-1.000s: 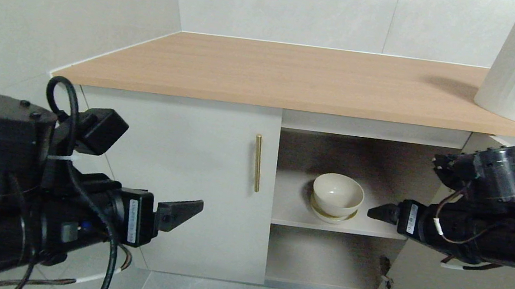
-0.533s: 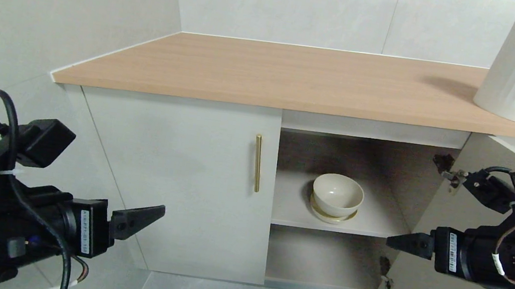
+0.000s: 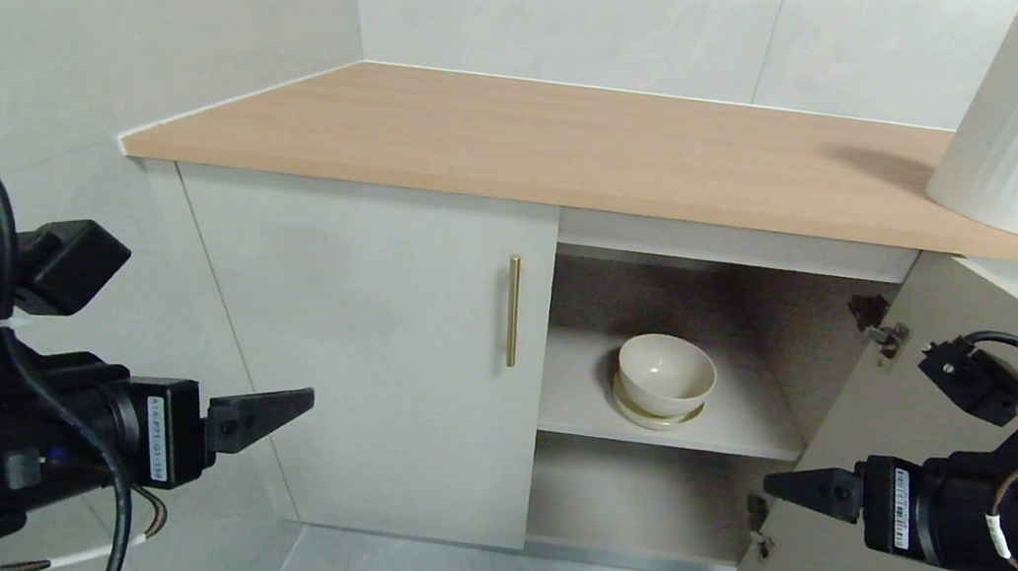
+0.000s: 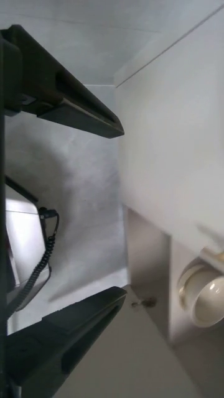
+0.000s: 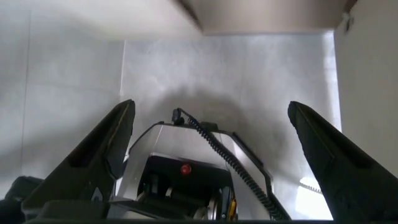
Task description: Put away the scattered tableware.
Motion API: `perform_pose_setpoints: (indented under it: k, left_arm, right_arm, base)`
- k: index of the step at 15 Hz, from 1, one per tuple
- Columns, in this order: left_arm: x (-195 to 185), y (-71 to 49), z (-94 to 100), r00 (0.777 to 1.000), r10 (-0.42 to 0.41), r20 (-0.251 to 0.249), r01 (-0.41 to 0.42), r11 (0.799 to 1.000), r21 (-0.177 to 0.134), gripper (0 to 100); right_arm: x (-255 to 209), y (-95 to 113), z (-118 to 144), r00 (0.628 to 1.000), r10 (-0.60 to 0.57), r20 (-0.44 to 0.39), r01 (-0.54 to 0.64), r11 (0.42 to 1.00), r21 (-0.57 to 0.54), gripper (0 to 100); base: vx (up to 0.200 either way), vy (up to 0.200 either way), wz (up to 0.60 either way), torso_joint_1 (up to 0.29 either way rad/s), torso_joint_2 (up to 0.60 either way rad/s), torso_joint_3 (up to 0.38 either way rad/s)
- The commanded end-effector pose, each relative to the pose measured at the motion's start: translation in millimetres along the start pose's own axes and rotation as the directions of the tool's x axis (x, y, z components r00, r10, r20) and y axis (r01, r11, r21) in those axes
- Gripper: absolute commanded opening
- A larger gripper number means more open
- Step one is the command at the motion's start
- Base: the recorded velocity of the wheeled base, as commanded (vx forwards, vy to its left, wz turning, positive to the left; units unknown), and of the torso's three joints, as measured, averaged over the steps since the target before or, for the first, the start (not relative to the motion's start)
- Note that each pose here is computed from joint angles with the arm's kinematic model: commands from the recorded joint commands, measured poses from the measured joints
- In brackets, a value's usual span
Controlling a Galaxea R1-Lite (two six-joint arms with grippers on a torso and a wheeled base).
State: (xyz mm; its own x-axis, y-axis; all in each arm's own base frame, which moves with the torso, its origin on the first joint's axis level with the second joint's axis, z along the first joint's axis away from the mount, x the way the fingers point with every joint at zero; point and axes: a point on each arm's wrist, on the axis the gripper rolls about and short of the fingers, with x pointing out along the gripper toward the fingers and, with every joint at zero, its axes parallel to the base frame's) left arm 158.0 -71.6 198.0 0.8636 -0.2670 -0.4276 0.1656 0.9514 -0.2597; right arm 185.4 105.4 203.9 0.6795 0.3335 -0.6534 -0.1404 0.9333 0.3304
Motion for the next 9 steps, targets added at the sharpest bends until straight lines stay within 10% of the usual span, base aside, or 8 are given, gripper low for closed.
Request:
perform_pose_setpoints:
  k: [1, 9]
  left_arm:
    - [0.6, 0.1, -0.3, 1.0, 0.001, -0.002, -0.001, 1.0, 0.0, 100]
    - [3.7, 0.1, -1.5, 1.0, 0.006, -0.015, -0.006, 1.0, 0.002, 100]
  right_arm:
    - [0.5, -0.2, -1.5, 1.0, -0.001, -0.005, 0.001, 1.0, -0.003, 100]
    - [2.3, -0.3, -1.7, 1.0, -0.004, -0.01, 0.004, 1.0, -0.003, 100]
  base:
    - [-0.2, 0.0, 0.0, 0.002, 0.0, 0.002]
    - [-0.2, 0.0, 0.0, -0.001, 0.0, 0.001]
